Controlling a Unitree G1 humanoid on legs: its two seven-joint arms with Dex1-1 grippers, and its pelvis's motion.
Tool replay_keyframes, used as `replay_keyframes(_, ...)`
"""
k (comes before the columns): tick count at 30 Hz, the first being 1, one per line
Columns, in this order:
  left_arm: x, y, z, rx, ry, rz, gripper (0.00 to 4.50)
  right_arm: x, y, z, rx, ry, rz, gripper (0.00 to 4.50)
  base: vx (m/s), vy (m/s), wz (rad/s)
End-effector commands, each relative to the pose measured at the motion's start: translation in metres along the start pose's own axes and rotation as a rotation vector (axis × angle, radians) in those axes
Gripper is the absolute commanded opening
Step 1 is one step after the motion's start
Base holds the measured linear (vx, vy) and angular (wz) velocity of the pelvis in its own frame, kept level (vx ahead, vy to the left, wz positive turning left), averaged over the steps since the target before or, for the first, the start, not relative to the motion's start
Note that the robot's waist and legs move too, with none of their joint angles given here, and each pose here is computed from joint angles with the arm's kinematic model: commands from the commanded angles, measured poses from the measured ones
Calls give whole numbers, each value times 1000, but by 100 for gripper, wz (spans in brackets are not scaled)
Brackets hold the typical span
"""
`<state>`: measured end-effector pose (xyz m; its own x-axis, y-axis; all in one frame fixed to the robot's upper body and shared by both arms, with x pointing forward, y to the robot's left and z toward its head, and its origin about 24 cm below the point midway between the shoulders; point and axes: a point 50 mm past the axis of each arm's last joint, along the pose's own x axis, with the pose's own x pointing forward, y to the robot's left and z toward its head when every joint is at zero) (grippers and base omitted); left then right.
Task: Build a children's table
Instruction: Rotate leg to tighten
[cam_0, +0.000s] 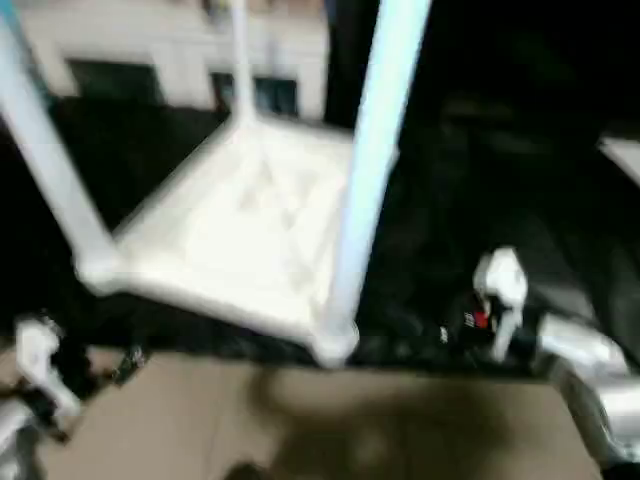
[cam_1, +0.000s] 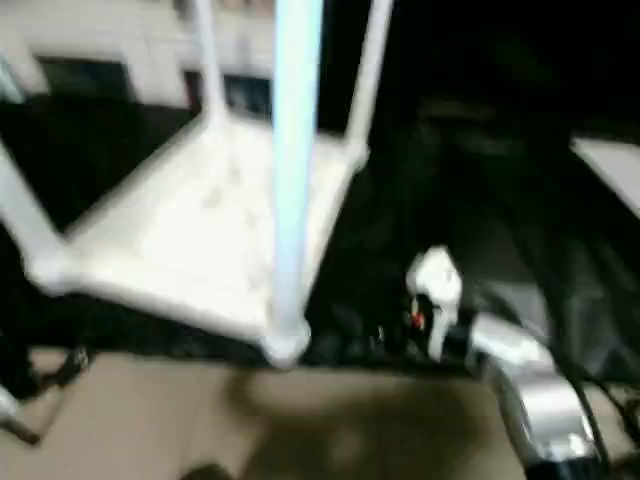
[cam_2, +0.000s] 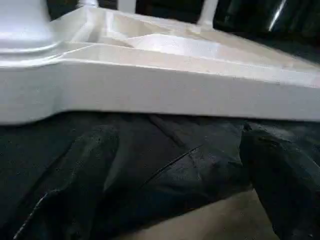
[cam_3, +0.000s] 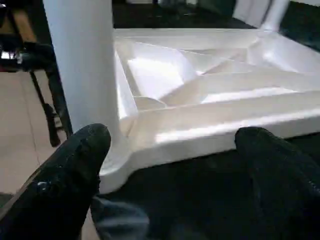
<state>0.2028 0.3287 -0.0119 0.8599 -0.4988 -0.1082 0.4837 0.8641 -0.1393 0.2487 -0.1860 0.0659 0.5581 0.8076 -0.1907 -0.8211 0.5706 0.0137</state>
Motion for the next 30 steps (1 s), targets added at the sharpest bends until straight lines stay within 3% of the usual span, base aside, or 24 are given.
replay_keyframes(1, -4, 0, -7, -61, 21, -2, 447, -4, -6, 5, -25, -4, -36, 450, 0, 0, 0)
replay_keyframes(7, -3, 4, 1, -37, 4, -21, 447, -5, -5, 7, -28, -10, -42, 450, 0, 0, 0)
replay_keyframes(8, 4, 5, 12, -2, -41, -58, 447, -5, -5, 7, -28, -10, -43, 450, 0, 0, 0)
replay_keyframes(9, 16, 1, 33, 59, -126, -138, 447, -5, -4, 6, -28, -8, -43, 450, 0, 0, 0)
replay_keyframes(10, 33, -11, 65, 117, -203, -195, 447, -5, -4, 6, -27, -7, -44, 450, 0, 0, 0)
replay_keyframes(11, 43, -26, 85, 142, -250, -245, 447, -5, -4, 5, -27, -6, -44, 450, 0, 0, 0)
replay_keyframes(13, 62, -65, 121, 166, -298, -315, 447, -5, -3, 6, -25, -8, -41, 450, 0, 0, 0)
replay_keyframes(14, 65, -76, 129, 168, -308, -335, 447, -5, -3, 6, -26, -9, -42, 450, 0, 0, 0)
replay_keyframes(18, 74, -100, 149, 157, -318, -390, 447, -4, -4, 7, -29, -11, -42, 450, 0, 0, 0)
replay_keyframes(21, 82, -112, 159, 186, -260, -393, 447, -4, -4, 8, -33, -10, -38, 450, 0, 0, 0)
replay_keyframes(25, 93, -132, 169, 175, -166, -279, 447, 0, -3, 15, -34, -39, -22, 450, 0, 0, 0)
replay_keyframes(28, 96, -139, 171, 153, -147, -282, 447, 3, 0, 19, -26, -56, 13, 450, 0, 0, 0)
replay_keyframes(30, 98, -140, 163, 154, -85, -270, 447, 5, 9, 20, -12, -52, 98, 450, 0, 0, 0)
